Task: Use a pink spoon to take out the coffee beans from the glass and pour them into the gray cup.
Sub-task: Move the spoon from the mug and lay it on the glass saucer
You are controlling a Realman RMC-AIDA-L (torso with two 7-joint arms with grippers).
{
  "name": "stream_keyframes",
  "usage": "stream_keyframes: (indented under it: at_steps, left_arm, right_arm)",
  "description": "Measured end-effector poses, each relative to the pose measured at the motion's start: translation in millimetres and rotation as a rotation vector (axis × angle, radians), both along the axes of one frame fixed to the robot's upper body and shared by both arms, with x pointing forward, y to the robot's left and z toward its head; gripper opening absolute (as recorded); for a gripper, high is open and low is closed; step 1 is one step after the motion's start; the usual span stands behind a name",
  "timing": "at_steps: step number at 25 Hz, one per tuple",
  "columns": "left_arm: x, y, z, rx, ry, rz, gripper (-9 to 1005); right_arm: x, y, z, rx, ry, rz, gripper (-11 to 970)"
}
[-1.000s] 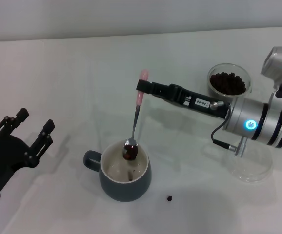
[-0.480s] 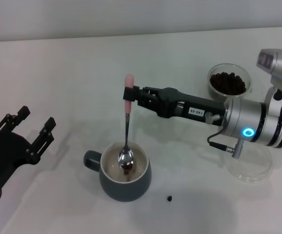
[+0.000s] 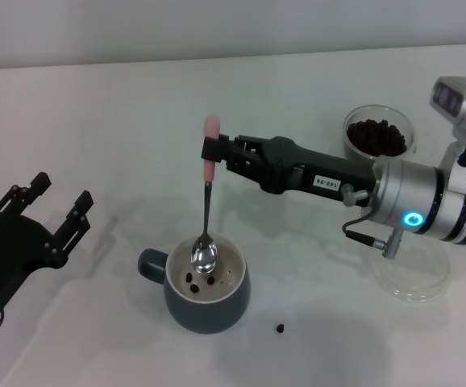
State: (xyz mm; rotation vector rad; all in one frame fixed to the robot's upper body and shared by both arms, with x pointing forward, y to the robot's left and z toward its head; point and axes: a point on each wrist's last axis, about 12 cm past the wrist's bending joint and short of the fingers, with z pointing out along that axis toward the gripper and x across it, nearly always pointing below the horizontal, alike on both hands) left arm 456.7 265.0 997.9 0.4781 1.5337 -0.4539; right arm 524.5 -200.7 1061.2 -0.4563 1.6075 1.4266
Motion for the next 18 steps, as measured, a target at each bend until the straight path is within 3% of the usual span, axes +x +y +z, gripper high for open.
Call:
stream_keyframes:
  at_steps: [5,18]
  left_arm:
    - [1.1,0.2,0.5,-0.002,-0.002,0.005,651]
    - [4.9,-1.4,2.1,-0.001,-0.008,-0.001,651]
  right_arm:
    - [-1.7,-11.1,5.8,0.053,0.0,-0.009,139]
    - [-14.2,-83.5,9.1,0.056,0.01,-0.175,140]
